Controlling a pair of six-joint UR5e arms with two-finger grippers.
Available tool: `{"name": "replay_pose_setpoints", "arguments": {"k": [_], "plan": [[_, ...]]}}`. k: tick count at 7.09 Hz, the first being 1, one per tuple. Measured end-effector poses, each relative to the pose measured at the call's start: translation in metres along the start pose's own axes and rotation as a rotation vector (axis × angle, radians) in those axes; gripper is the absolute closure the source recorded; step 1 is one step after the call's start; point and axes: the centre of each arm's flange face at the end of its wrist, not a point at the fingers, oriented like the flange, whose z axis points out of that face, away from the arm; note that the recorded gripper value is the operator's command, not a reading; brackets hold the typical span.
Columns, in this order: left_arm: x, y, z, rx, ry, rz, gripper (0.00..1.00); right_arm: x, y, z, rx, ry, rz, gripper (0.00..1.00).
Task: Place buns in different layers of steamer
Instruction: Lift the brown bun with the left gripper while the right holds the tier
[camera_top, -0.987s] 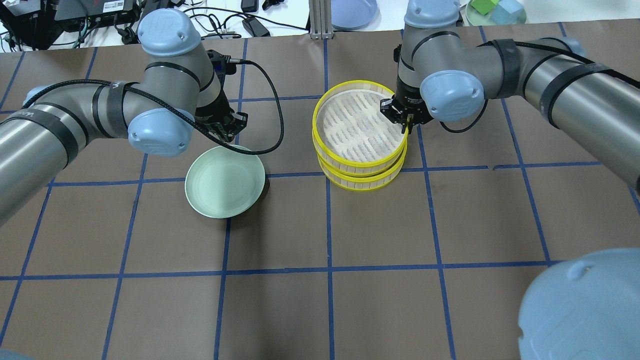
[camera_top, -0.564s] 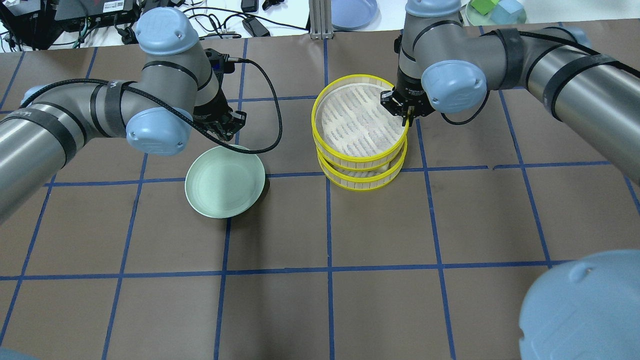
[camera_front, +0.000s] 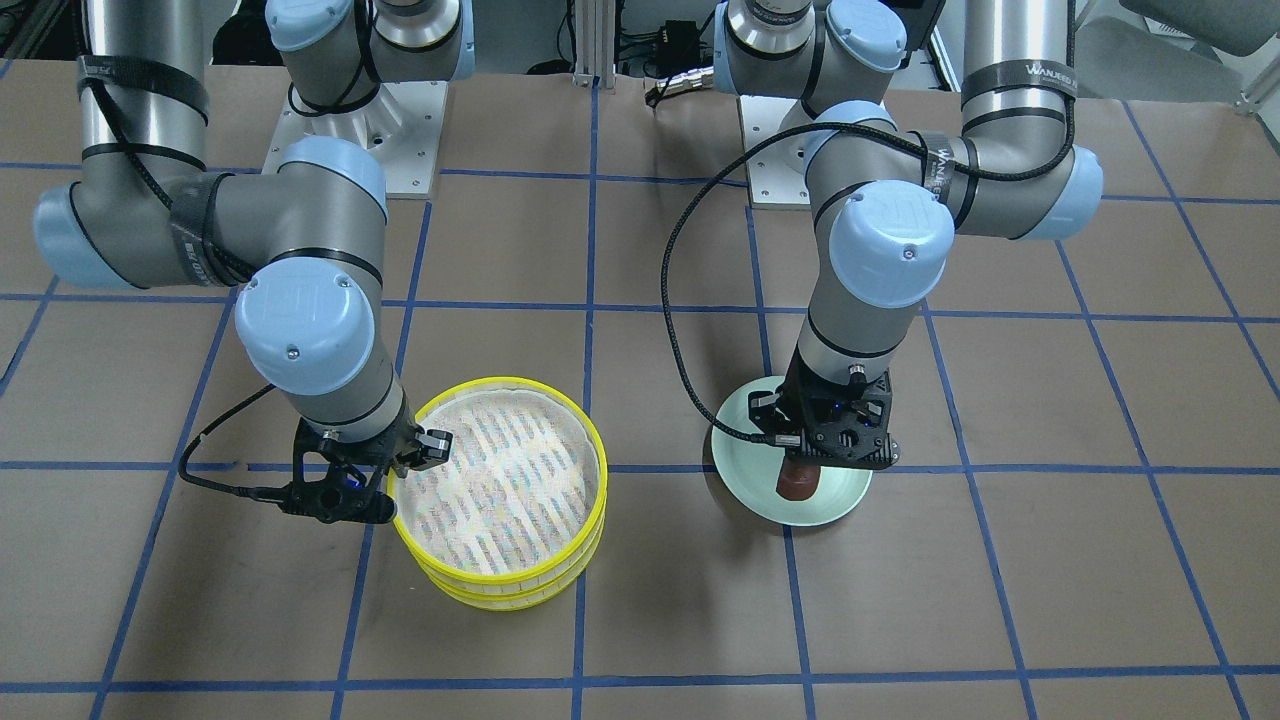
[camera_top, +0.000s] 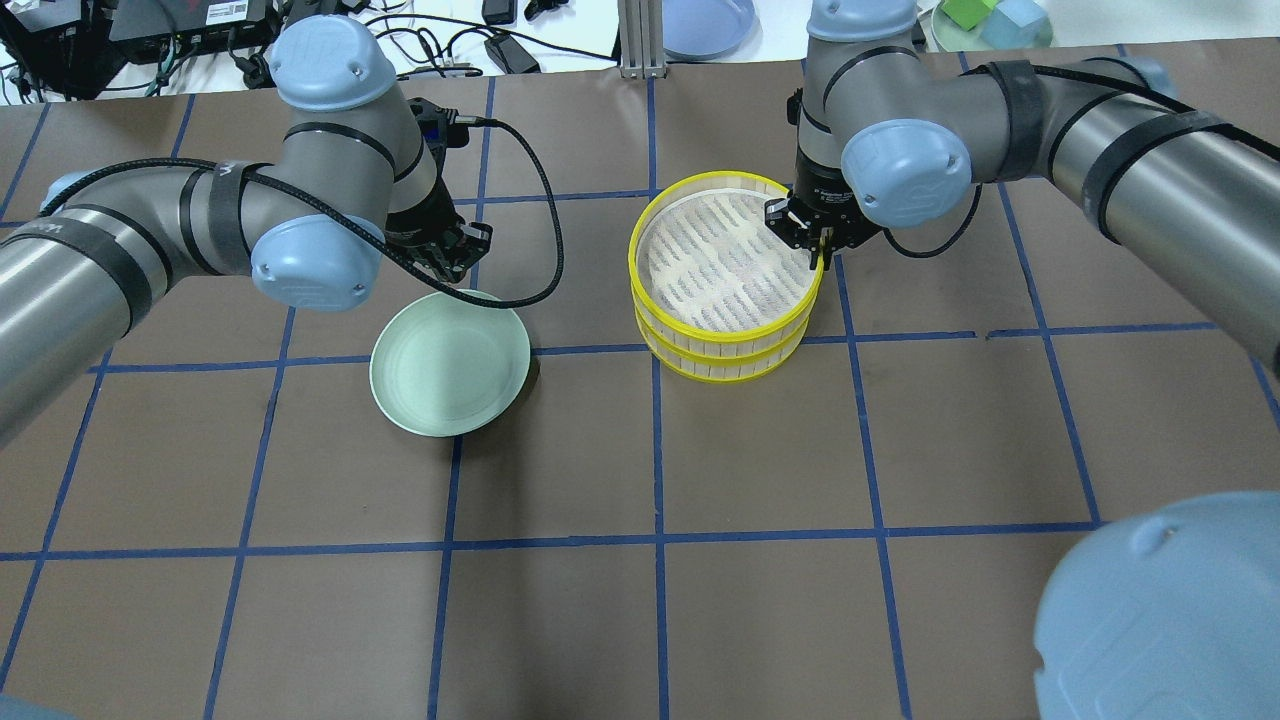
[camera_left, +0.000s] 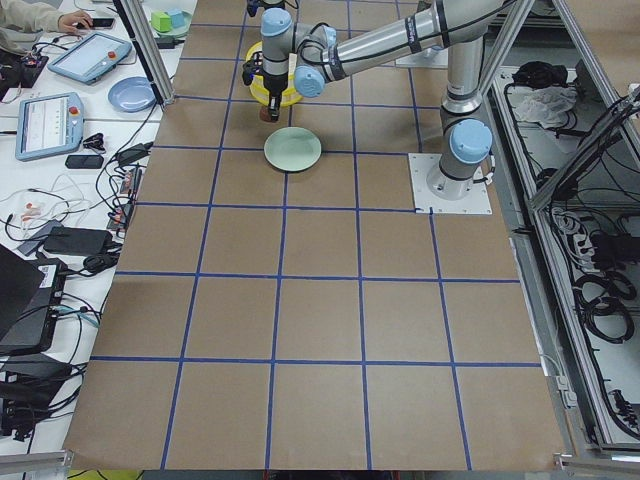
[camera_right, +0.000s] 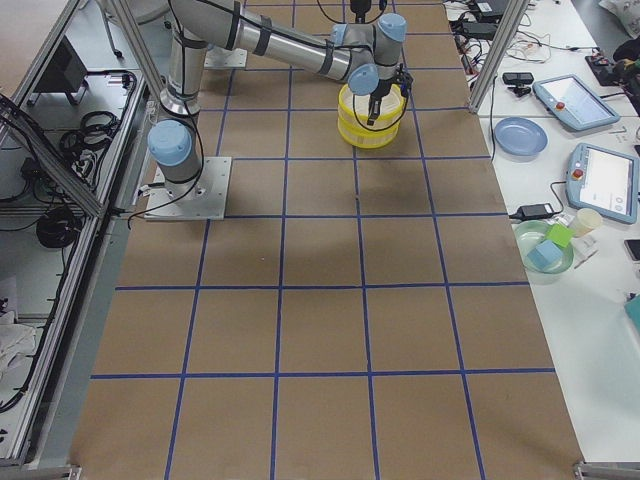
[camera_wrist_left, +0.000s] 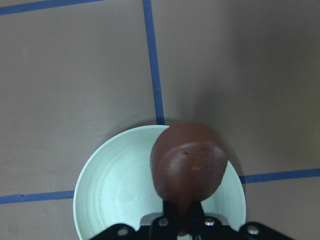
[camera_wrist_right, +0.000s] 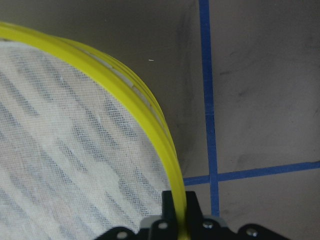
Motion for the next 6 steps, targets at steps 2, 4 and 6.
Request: {"name": "replay_pose_setpoints", "arguments": {"k": [2,4,6], "plan": [[0.0,0.0,0.0001,0.0,0.0,0.0,0.91,0.0,0.0002,0.0024,-0.005,0.002,-0.011,1.0],[0.0,0.0001,0.0001,0.0,0.0,0.001,0.91,-0.0001,0.0006,0.0046,-0.008,0.003,-0.016,1.0],[0.0001,0.0002,-0.0004,0.001,0.0,0.001,0.91,0.0001,0.0022,0.0089,-0.016,0.005,-0.016,0.07]]}}
